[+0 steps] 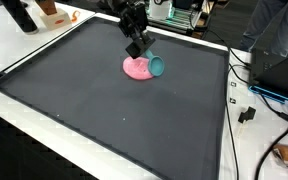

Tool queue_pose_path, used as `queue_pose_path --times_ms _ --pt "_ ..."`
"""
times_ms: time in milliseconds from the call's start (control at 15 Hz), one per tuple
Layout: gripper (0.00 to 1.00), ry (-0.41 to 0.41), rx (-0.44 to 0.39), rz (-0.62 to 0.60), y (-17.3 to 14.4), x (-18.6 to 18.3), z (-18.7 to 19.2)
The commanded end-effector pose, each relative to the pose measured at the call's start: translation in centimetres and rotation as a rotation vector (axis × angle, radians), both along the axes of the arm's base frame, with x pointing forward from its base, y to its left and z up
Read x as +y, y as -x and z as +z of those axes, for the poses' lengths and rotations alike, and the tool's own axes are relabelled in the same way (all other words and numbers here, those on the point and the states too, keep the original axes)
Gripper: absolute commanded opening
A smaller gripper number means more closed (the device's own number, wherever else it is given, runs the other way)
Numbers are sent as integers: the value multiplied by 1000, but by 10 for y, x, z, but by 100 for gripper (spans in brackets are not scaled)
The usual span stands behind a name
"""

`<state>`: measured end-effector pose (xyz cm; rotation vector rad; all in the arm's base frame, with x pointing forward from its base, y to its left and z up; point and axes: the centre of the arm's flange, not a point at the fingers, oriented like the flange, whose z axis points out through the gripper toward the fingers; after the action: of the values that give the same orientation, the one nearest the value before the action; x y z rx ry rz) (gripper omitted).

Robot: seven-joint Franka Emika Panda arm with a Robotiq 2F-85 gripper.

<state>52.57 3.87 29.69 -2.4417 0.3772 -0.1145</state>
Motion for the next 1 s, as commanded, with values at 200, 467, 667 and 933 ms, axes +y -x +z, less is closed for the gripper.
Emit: queue_pose_path --times_ms 200,467,667,933 --pt "26 182 48 -9 6 22 57" --pt "26 332 87 -26 6 40 86" --pt "26 456 110 -57 9 54 106" --pt "26 597 150 -93 12 73 129"
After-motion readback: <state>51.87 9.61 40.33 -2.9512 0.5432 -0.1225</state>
